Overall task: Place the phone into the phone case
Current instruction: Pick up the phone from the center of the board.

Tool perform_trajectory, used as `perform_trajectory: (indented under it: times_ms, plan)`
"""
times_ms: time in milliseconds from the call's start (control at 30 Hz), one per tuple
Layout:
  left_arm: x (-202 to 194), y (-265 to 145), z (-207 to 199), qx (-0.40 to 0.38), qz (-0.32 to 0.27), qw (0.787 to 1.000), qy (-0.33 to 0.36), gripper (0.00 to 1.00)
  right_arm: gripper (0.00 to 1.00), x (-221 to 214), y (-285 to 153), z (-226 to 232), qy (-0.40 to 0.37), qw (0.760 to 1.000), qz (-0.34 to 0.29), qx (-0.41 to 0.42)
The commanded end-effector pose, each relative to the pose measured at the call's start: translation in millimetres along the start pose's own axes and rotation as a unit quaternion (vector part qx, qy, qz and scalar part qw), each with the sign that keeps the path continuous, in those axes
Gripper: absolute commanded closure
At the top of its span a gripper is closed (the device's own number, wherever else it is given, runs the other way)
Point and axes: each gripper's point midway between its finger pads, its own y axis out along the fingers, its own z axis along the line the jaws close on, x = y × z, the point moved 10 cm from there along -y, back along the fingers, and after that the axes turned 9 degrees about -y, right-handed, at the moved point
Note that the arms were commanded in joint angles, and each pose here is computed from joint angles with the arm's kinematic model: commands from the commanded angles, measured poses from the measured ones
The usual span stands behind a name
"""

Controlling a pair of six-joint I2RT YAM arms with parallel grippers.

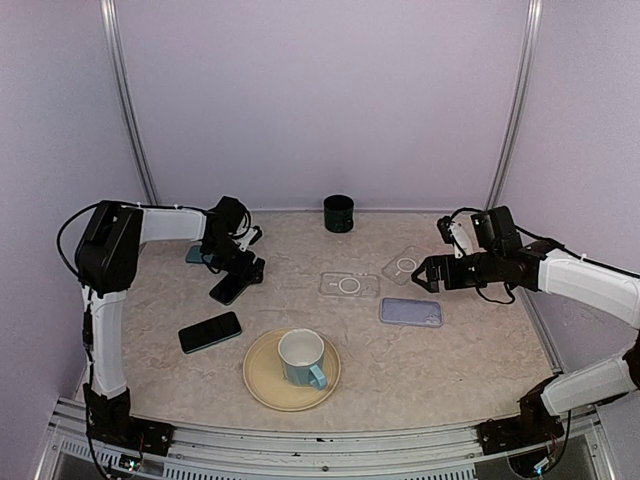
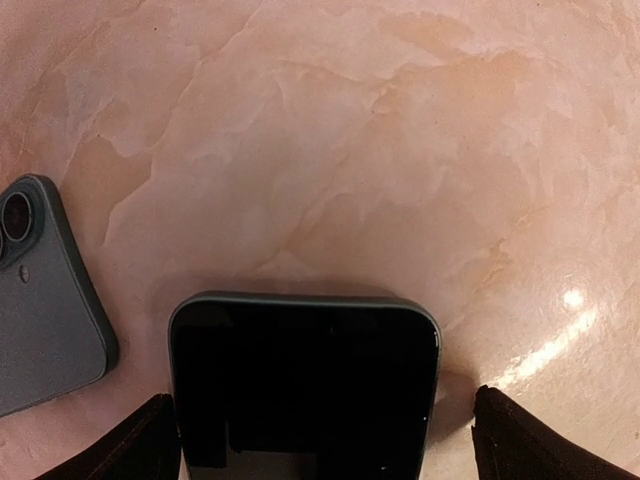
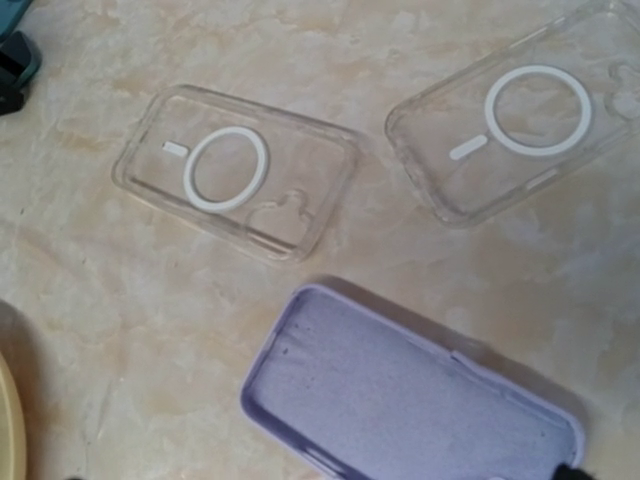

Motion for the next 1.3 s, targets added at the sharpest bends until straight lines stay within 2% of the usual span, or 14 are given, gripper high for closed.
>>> perform_trajectory:
  times_ms: [0,367,700,900,967,1267]
  plan:
    - [-36.9,14.2,1.1,0.013,0.094,0.995,0.020,0.01,0.00,9.8,-1.9,6.3,-0.010,1.000,-0.016,0.008]
    - [-49.8,13.1,7.7,0.024,0.121,0.992,0.023,0.01,0.00,5.6,-0.5,5.8,-0.012,1.000,-0.013,0.007]
    - [-50.8,14.8,8.5,0.021,0.121,0.992,0.023,0.22,0.00,3.3,1.2,5.2,-0.010,1.000,-0.011,0.007]
    - [-49.2,14.4,8.5,0.021,0.114,0.993,0.023,0.44,0.00,2.2,3.9,4.6,-0.008,1.000,-0.007,0.007]
    - [-46.7,13.2,7.6,0.021,0.107,0.994,0.025,0.49,0.00,1.8,4.9,4.8,-0.008,1.000,-0.006,0.010]
    - [-20.2,-7.1,-1.1,0.045,0.028,0.998,0.041,0.98,0.00,-1.9,10.4,5.2,0.000,1.000,0.002,0.022]
